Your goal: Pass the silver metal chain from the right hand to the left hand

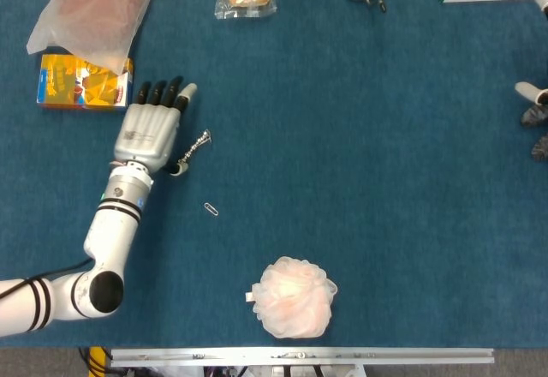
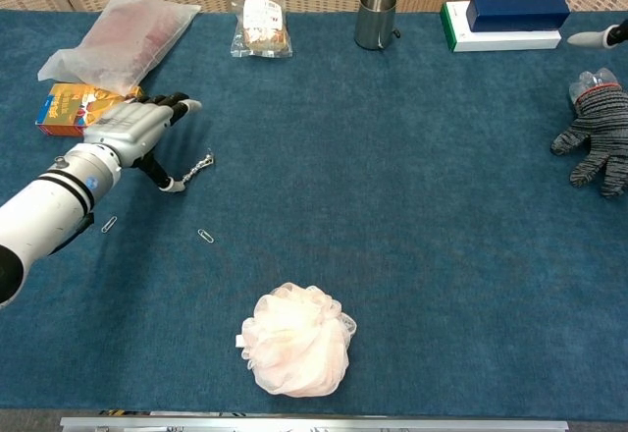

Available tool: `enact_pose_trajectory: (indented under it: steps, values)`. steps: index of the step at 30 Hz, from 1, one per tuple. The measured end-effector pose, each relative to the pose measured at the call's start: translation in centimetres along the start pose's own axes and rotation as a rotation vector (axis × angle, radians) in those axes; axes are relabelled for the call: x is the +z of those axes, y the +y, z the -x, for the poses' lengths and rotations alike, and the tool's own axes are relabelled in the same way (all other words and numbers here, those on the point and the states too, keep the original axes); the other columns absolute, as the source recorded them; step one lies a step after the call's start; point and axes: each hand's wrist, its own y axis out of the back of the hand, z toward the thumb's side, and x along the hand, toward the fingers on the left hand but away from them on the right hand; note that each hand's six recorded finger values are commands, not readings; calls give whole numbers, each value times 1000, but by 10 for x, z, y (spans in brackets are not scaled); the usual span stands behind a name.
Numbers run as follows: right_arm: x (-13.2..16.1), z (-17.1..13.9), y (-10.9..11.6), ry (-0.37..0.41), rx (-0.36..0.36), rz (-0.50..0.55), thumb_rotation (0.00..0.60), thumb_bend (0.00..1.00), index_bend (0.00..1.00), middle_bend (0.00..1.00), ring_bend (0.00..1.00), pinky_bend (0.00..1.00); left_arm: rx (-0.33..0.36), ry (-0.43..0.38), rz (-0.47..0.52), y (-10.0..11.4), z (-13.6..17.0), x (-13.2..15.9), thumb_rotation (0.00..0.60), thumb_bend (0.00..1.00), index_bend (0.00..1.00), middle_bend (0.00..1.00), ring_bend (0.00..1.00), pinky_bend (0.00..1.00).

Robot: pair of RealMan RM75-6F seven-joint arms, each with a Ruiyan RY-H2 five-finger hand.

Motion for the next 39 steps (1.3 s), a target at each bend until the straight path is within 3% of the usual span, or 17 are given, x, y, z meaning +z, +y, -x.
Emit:
enact_pose_trajectory:
  steps: [6, 15, 25, 39]
  values:
    - [1, 0, -1, 1, 3, 1, 600, 0, 81, 25, 0, 35, 15, 30, -28, 2, 0, -12, 600, 20, 0, 0, 0, 2]
    - [3, 0, 0, 4, -1, 3, 600, 0, 81, 25, 0, 35, 9, -5, 0, 1, 7, -3, 600, 19, 0, 0, 0, 2]
    - [3, 0, -1, 1, 4, 3, 600, 0, 81, 25, 0, 35, 8, 10, -7, 1, -2, -7, 600, 20, 0, 0, 0, 2]
    - [2, -1, -1, 1, 3, 8, 600, 0, 81, 25, 0, 35, 62, 41, -19, 15, -16, -17, 600, 20, 0, 0, 0, 2]
